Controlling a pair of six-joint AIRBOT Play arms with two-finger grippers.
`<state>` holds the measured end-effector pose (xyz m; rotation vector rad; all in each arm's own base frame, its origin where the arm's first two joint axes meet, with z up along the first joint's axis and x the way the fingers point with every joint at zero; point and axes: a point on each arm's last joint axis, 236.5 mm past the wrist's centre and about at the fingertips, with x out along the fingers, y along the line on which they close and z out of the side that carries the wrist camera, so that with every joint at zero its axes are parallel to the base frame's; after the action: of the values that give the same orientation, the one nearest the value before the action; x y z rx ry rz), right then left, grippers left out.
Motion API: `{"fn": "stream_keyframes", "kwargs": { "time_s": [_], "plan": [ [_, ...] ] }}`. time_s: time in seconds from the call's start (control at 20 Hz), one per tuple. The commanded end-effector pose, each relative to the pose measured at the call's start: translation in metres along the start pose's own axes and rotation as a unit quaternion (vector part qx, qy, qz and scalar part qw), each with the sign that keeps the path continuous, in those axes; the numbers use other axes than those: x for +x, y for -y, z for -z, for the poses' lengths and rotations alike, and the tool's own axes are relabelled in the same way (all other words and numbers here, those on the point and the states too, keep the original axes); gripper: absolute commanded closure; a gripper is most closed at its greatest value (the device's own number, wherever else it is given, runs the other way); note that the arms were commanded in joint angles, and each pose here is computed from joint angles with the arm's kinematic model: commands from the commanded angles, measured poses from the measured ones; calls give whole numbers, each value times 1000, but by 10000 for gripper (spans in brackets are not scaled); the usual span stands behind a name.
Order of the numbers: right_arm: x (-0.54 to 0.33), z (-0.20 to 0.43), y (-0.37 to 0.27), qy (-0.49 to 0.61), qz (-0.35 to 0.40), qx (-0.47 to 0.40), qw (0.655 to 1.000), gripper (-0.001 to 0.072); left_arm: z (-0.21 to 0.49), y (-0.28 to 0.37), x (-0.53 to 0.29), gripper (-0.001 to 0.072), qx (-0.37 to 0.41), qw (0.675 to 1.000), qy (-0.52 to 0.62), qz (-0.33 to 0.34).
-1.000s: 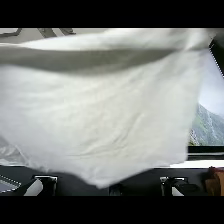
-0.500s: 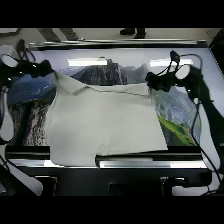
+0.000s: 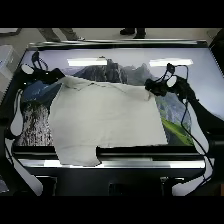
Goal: Fold the clothes and pants, and hang the long-sleeved shirts on hangers.
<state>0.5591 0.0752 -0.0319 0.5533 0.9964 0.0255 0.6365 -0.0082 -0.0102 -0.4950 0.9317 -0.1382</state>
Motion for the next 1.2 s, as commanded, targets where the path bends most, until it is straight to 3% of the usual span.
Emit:
{"fn": "stream_keyframes", "kwargs": {
  "time_s": [0.0,0.15,0.35,0.4,0.6,0.8,1.15],
  "plan": [
    [-56,-39,21,40,3,28,999,228,-21,-8,-73,134,-40,999,4,-3],
    [-127,-56,81,38,34,49,998,228,-20,-23,-165,134,-61,998,-11,-19],
    [-163,18,143,-129,24,-1,991,228,18,-32,-245,134,-82,995,-53,-37],
    [-162,35,148,-149,0,25,988,229,28,-31,-255,135,-86,994,-62,-39],
    [-151,117,157,-214,-82,81,970,229,69,-21,-268,135,-100,990,-88,-39],
    [-138,190,154,-278,-103,98,950,229,110,-23,-261,135,-112,986,-114,-39],
    [-140,232,164,-324,-87,85,938,236,151,-31,-245,135,-118,981,-151,-35]
  ]
}}
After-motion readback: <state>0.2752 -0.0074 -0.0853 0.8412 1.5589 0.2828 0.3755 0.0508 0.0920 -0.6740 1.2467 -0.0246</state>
